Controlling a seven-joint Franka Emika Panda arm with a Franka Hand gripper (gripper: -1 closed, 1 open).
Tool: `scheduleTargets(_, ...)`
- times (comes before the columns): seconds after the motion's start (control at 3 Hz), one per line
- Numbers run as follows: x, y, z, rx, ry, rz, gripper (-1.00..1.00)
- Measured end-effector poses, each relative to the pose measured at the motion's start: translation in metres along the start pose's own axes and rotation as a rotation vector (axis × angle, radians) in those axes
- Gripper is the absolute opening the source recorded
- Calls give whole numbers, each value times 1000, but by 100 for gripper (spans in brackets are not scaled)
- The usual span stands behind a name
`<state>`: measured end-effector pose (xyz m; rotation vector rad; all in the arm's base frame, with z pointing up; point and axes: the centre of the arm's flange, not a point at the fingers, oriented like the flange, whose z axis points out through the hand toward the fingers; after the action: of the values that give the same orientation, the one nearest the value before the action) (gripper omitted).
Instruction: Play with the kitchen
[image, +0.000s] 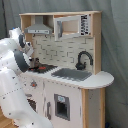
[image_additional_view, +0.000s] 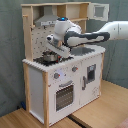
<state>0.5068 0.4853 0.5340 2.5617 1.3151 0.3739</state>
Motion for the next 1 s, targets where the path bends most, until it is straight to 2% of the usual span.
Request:
scheduleTargets(0.33, -5, 1, -1, 15, -48, -2, 100)
scheduleTargets(0.67, -5, 1, -1, 17, -52, -3, -100)
scheduleTargets(1.0, -7, 0, -2, 23, -73, -3, -100)
